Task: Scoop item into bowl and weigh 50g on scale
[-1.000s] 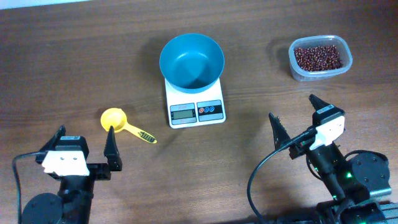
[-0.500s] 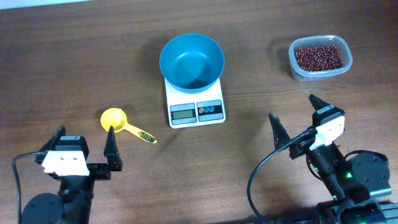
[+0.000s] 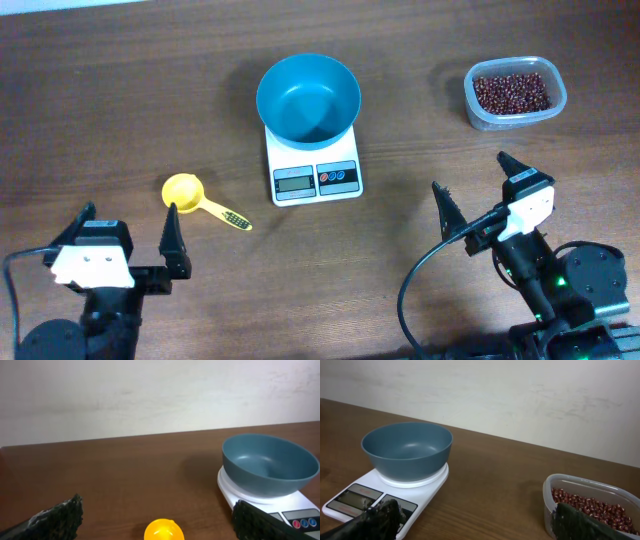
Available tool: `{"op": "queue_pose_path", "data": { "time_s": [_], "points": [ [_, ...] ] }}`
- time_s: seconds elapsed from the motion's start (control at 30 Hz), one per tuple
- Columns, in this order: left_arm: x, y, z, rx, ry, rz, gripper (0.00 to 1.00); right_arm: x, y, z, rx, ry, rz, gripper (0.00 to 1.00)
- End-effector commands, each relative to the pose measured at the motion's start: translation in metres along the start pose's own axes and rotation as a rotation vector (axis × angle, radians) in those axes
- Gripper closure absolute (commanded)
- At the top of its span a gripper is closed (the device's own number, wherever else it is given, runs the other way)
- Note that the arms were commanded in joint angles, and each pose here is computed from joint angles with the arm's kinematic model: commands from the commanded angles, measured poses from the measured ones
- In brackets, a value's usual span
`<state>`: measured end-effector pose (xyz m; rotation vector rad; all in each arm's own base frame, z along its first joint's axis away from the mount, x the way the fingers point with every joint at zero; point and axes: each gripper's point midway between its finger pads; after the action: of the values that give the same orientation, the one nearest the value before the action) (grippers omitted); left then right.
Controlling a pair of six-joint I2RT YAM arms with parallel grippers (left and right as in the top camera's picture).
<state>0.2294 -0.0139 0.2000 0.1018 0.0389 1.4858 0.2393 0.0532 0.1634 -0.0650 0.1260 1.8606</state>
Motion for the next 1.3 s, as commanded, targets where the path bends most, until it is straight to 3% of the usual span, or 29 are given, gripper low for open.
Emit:
{"op": "queue_pose_path", "data": {
  "time_s": [0.0, 1.27],
  "points": [
    [-0.001, 0.008, 0.026, -0.057, 0.019, -0.007, 0.01, 0.003, 0.000, -0.002, 0.000, -0.001, 0.010, 0.01],
    [-0.002, 0.008, 0.006, 0.030, 0.044, -0.009, 0.01, 0.003, 0.000, -0.002, 0.000, -0.001, 0.010, 0.01]
  ]
}}
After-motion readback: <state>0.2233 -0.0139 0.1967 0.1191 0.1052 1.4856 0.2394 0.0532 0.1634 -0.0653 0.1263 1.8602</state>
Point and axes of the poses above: each gripper's point midway between its finger pads, its own y axis back along the fingers, its own x axis along the line the jaws close on, z = x × y, and after that the axes turned 1 degree about y, right-handed
